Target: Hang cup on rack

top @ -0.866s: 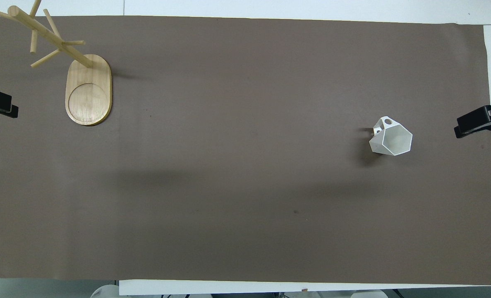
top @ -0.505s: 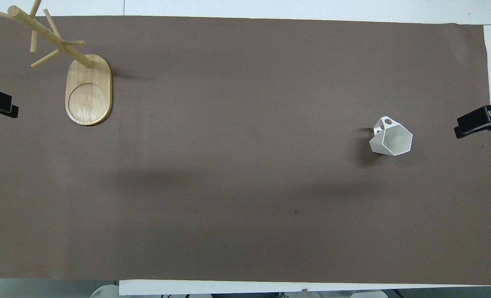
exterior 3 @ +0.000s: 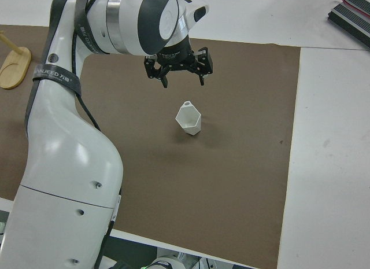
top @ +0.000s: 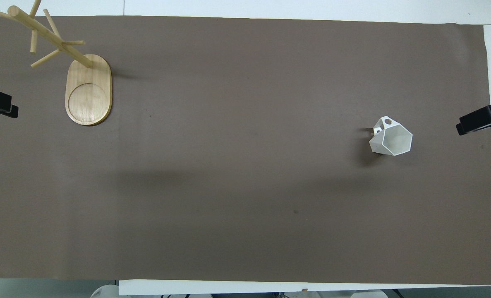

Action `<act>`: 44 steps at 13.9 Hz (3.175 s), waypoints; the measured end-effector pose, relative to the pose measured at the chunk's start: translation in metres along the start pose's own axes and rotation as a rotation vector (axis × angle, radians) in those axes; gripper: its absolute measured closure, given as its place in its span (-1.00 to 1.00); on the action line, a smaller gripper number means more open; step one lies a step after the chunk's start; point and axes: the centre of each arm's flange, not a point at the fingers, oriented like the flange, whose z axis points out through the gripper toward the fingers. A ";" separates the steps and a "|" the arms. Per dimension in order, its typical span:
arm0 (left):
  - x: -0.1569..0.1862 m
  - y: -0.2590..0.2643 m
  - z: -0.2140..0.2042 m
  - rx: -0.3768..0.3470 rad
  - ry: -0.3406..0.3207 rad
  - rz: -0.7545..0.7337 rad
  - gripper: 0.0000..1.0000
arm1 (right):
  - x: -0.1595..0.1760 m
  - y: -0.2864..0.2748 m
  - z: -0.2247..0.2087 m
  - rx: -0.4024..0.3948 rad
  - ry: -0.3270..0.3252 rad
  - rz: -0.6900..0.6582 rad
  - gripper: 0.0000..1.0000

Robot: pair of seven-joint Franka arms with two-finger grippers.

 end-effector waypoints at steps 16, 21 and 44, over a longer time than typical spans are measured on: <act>0.000 0.000 0.000 0.000 0.000 0.000 -1.00 | 0.003 0.205 0.313 0.642 0.784 -1.020 -1.00; 0.000 0.000 0.000 0.000 0.000 0.000 -1.00 | 0.011 0.174 0.410 0.788 0.996 -1.083 -1.00; 0.000 0.004 0.000 0.000 -0.001 0.007 -1.00 | 0.027 0.072 0.425 0.942 1.127 -1.323 -0.63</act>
